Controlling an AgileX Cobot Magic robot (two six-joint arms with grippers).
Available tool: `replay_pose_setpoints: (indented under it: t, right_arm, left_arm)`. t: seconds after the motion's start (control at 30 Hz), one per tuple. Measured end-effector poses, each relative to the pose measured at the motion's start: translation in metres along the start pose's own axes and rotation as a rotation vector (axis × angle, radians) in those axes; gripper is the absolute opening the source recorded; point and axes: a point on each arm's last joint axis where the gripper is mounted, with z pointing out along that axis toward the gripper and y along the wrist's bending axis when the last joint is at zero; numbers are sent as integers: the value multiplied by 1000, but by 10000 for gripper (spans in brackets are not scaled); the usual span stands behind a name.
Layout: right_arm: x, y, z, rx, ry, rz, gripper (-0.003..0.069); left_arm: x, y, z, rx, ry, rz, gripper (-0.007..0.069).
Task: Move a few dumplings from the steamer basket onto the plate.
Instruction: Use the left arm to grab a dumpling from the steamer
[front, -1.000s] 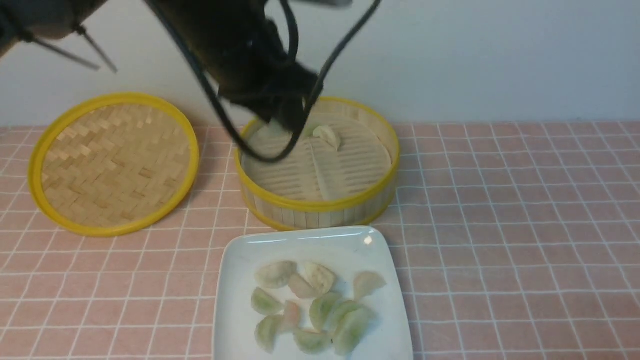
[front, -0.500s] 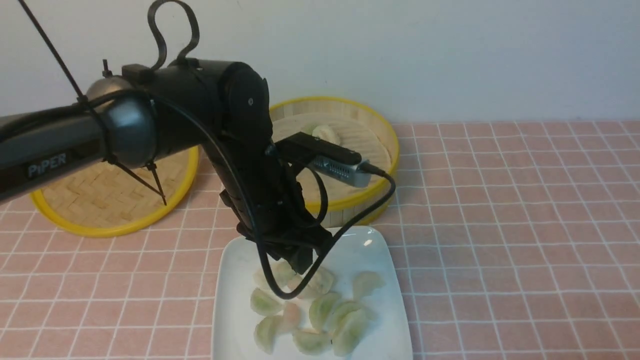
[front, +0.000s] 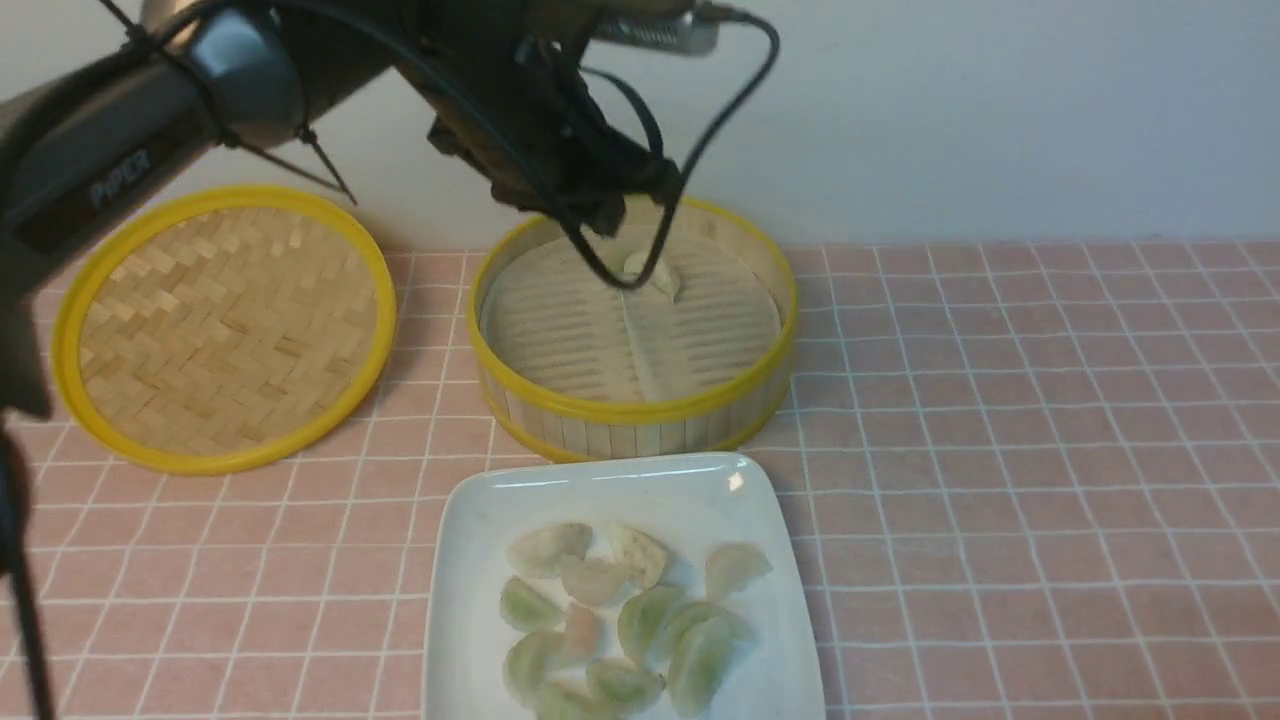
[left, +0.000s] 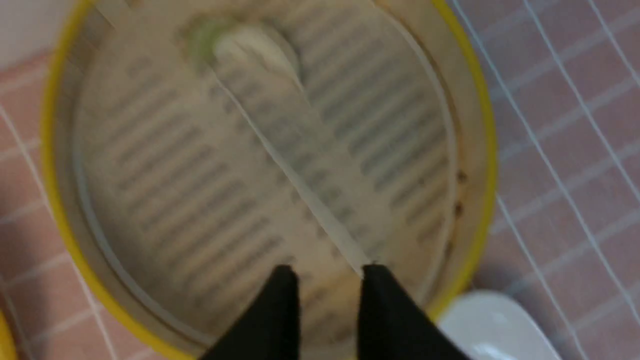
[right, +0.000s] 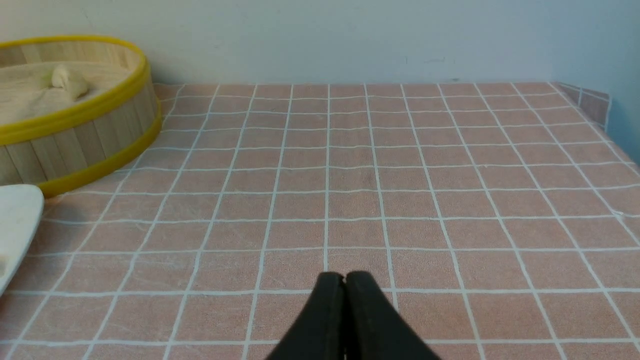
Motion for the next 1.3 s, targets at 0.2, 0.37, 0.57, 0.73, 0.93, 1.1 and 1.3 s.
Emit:
replay_pose_setpoints:
  t: [0.2,0.37,0.57,0.73,0.93,1.1,1.3]
  right_arm:
    - [0,0,0,0,0,0,-15]
    - [0,0,0,0,0,0,-15]
    - [0,0,0,0,0,1,-15]
    - [0,0,0,0,0,3,-15]
    - [0,0,0,0,0,3,-15]
    - [0,0,0,0,0,3,-15]
    - [0,0,0,0,0,2,-15]
  left_arm:
    - [-22,23,54,10,-29,4,15]
    - [-20,27,108,42,-36,24,166]
    - [-13,28,146,87,-82,11,421]
    - [-6,29,162,92,-77,117,485]
    - [-2,31,174,83,-88,215,485]
    - [8,34,190,86,-59,222,468]
    - [10,34,194,92,-56,216,355]
